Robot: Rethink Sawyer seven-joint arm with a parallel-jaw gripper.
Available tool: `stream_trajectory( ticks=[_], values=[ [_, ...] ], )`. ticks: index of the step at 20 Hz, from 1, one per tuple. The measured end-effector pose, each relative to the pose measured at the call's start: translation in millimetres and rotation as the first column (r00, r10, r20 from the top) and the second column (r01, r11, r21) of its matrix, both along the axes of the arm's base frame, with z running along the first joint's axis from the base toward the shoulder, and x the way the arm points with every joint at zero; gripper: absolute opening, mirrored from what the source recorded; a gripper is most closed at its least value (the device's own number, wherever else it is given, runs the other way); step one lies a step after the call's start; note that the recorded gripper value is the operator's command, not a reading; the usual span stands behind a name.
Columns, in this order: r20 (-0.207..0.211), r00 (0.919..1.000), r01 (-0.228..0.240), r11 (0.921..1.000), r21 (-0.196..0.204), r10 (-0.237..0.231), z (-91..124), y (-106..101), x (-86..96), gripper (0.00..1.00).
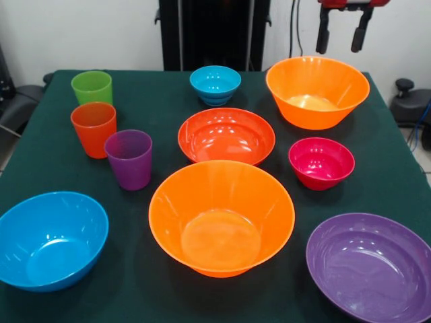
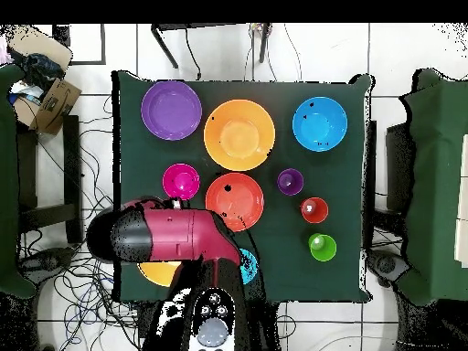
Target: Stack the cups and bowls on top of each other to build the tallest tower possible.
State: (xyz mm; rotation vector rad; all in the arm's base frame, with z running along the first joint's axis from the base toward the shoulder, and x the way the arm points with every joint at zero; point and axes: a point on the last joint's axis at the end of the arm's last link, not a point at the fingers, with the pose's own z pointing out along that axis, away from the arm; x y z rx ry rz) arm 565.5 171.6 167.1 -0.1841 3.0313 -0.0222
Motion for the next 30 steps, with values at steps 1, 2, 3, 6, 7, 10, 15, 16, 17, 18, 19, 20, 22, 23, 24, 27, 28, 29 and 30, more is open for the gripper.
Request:
stream_trajectory(
  ticks=[1,2,3,6,7,10,15,16,17,18,19,20,22,23,24,27,28,29,30],
  values=[
    [0.001,1.0000,0.001,1.0000,0.000,-0.001,0,0,0.5,1.00],
    [0.001,1.0000,0.001,1.0000,0.000,-0.001,0,-1,0.9,1.00],
    [0.003,1.0000,0.002,1.0000,0.001,-0.002,1,-1,1.7,1.00],
    [0.008,0.9999,0.006,1.0000,0.001,-0.006,2,-3,5.0,1.00],
    [0.010,0.9999,0.008,1.0000,0.001,-0.008,2,-4,6.3,1.00],
    [0.013,0.9999,0.012,0.9999,0.002,-0.012,3,-7,8.2,1.00],
    [0.013,0.9992,0.039,0.9992,0.005,-0.039,3,-22,13.3,1.00],
    [0.013,0.9990,0.043,0.9991,0.006,-0.043,3,-24,14.0,1.00],
    [0.013,0.9986,0.051,0.9987,0.008,-0.051,4,-29,14.9,1.00],
    [0.013,0.9982,0.058,0.9982,0.009,-0.059,4,-33,15.7,1.00],
    [0.014,0.9978,0.065,0.9978,0.010,-0.065,5,-37,16.2,1.00],
    [0.014,0.9970,0.076,0.9971,0.012,-0.076,7,-43,16.2,1.00],
    [0.015,0.9950,0.099,0.9950,0.014,-0.099,10,-57,15.4,1.00],
    [0.015,0.9944,0.104,0.9945,0.014,-0.104,11,-60,15.0,1.00],
    [0.016,0.9933,0.115,0.9933,0.016,-0.115,13,-66,14.1,1.00],
    [0.015,0.9904,0.137,0.9903,0.022,-0.138,18,-78,10.9,1.00],
    [0.014,0.9896,0.143,0.9895,0.024,-0.143,19,-81,10.0,1.00],
    [0.013,0.9893,0.145,0.9891,0.026,-0.145,19,-82,9.4,1.00],
    [0.012,0.9892,0.146,0.9890,0.028,-0.146,19,-82,8.7,1.00]
  ],
)
